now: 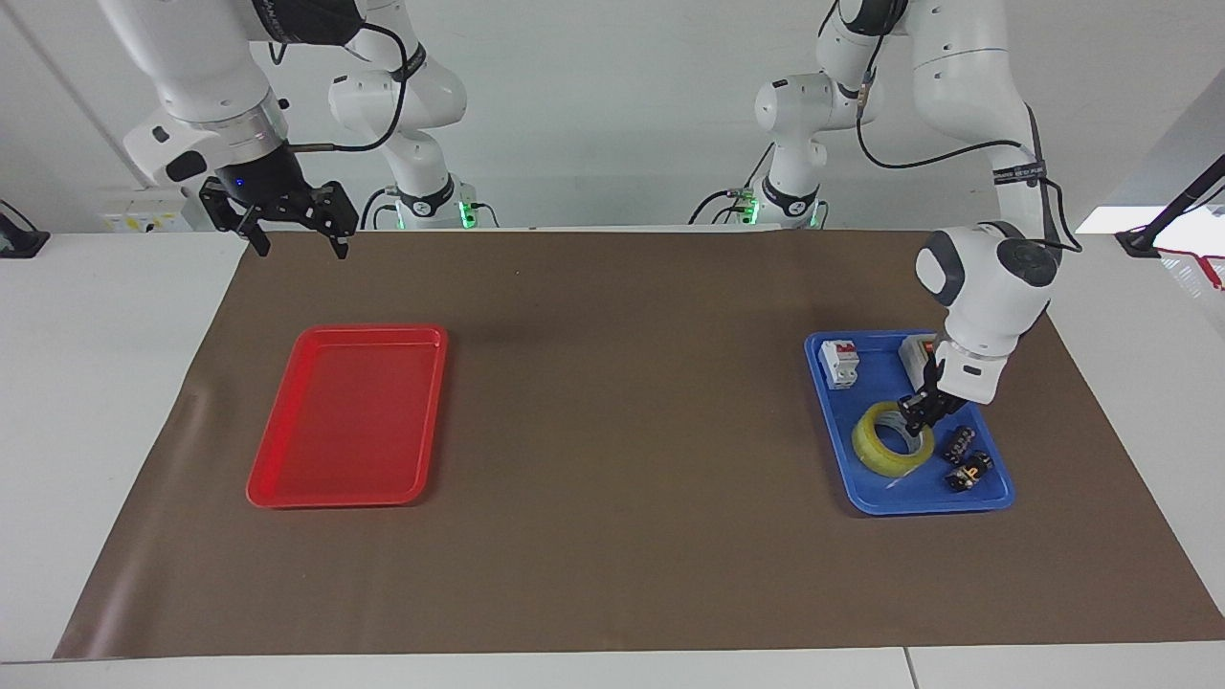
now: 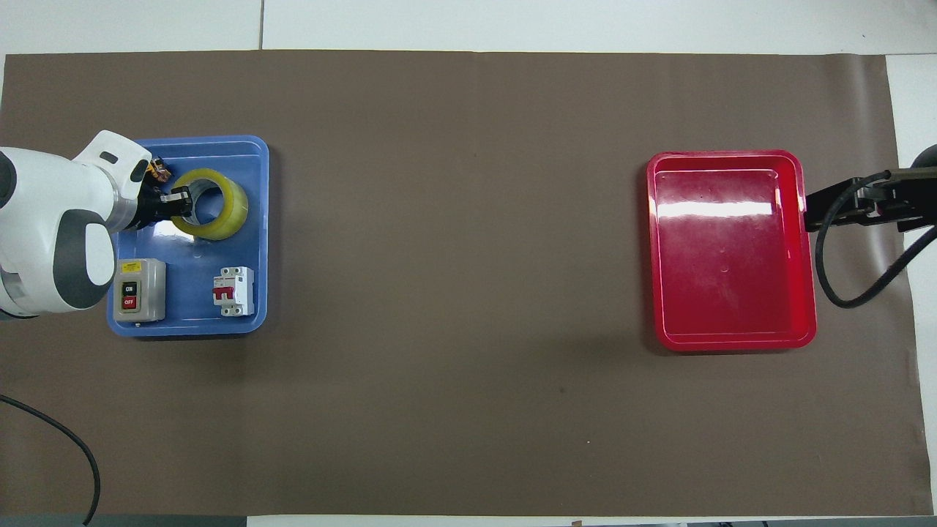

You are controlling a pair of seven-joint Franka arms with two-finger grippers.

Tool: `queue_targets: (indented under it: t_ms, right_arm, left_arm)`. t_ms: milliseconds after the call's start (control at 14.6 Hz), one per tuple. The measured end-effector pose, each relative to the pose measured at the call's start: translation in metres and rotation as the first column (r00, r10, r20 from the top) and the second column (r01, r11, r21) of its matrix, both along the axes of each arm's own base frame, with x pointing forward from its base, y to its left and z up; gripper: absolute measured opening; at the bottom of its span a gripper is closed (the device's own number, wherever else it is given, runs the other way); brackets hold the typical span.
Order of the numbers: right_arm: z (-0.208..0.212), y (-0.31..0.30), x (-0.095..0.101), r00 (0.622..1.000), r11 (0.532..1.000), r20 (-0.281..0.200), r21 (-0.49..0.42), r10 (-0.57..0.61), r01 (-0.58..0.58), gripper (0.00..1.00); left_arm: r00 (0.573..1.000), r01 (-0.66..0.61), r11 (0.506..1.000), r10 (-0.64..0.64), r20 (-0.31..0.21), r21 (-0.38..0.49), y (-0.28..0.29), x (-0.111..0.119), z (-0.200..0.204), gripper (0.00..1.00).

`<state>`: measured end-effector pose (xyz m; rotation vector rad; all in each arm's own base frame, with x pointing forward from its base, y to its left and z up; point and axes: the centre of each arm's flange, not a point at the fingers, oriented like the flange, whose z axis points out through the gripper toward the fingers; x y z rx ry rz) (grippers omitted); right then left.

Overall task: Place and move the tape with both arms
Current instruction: 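Lower the left gripper onto the yellow tape roll and grasp it, then lift the tape with the left gripper and set it mid-table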

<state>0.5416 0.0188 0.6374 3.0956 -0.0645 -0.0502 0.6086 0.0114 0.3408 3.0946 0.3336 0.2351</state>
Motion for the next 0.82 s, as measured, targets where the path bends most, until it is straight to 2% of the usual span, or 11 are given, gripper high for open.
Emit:
queue_targets:
  t_ms: [275, 412, 618, 824]
  right_arm:
    - [0.0, 0.0, 0.0, 1.0, 1.0, 0.0, 0.0, 0.0, 0.0, 1.0]
    - [0.0, 0.0, 0.0, 1.0, 1.0, 0.0, 0.0, 0.0, 0.0, 1.0]
    - [0.0, 0.0, 0.0, 1.0, 1.0, 0.0, 0.0, 0.0, 0.0, 1.0]
    - [0.0, 0.0, 0.0, 1.0, 1.0, -0.002, 0.0, -0.001, 0.001, 1.0]
  left_arm:
    - [0.998, 0.008, 1.0, -0.008, -0.063, 0.002, -0.006, 0.0, 0.076, 0.21]
    - [0.998, -0.003, 1.0, 0.003, -0.069, -0.002, -0.033, -0.003, 0.102, 0.21]
    - [0.997, -0.034, 0.999, 0.034, -0.062, 0.001, -0.111, -0.01, 0.107, 0.21]
    - [0.996, -0.063, 0.998, 0.063, -0.058, 0.012, -0.211, -0.035, 0.102, 0.21]
